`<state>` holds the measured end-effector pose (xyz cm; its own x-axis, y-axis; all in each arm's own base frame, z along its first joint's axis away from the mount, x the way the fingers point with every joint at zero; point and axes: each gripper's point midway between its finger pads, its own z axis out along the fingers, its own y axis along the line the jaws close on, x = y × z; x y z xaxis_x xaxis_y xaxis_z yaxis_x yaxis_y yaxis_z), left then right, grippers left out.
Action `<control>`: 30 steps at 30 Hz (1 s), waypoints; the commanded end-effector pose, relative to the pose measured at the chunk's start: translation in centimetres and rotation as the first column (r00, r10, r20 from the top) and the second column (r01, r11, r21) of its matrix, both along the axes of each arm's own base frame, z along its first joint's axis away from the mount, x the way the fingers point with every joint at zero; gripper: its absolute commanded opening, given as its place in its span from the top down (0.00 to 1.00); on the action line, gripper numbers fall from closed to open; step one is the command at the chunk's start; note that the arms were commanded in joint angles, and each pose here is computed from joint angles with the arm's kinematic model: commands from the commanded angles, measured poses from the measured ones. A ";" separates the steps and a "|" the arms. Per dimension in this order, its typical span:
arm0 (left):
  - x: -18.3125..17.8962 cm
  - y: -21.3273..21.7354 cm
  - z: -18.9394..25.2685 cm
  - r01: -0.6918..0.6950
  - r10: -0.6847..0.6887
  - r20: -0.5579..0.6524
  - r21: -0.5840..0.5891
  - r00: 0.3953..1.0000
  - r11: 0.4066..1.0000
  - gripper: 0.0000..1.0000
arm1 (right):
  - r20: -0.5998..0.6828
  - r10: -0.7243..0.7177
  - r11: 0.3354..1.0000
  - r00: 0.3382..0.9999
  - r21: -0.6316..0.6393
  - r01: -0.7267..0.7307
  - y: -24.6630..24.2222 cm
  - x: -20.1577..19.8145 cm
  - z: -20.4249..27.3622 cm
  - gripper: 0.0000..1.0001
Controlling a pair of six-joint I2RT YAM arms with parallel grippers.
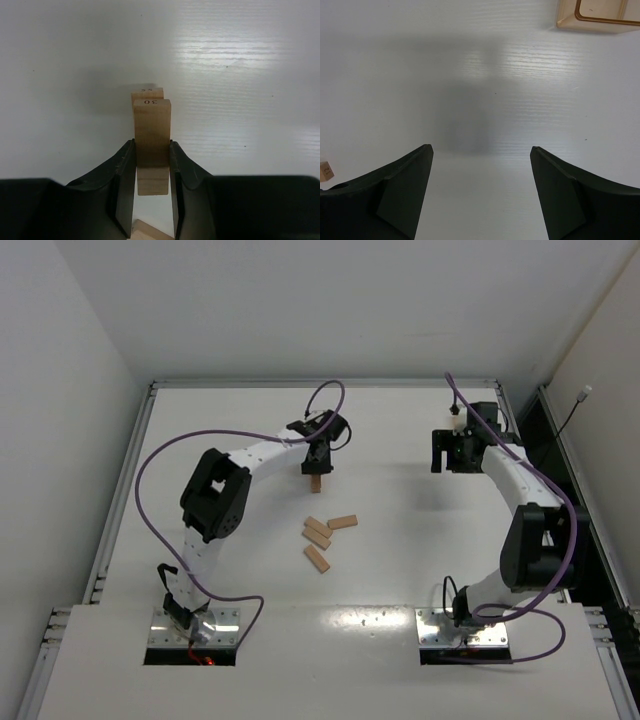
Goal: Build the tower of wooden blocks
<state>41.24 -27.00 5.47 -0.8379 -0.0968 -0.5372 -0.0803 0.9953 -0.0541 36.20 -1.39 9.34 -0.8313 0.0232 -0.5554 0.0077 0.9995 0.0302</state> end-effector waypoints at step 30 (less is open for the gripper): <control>-0.7 1.1 -3.4 0.006 -0.006 -0.061 -0.008 0.998 1.000 0.53 | 0.049 0.020 1.000 0.999 0.011 -0.021 0.4 1.6 1.3 0.25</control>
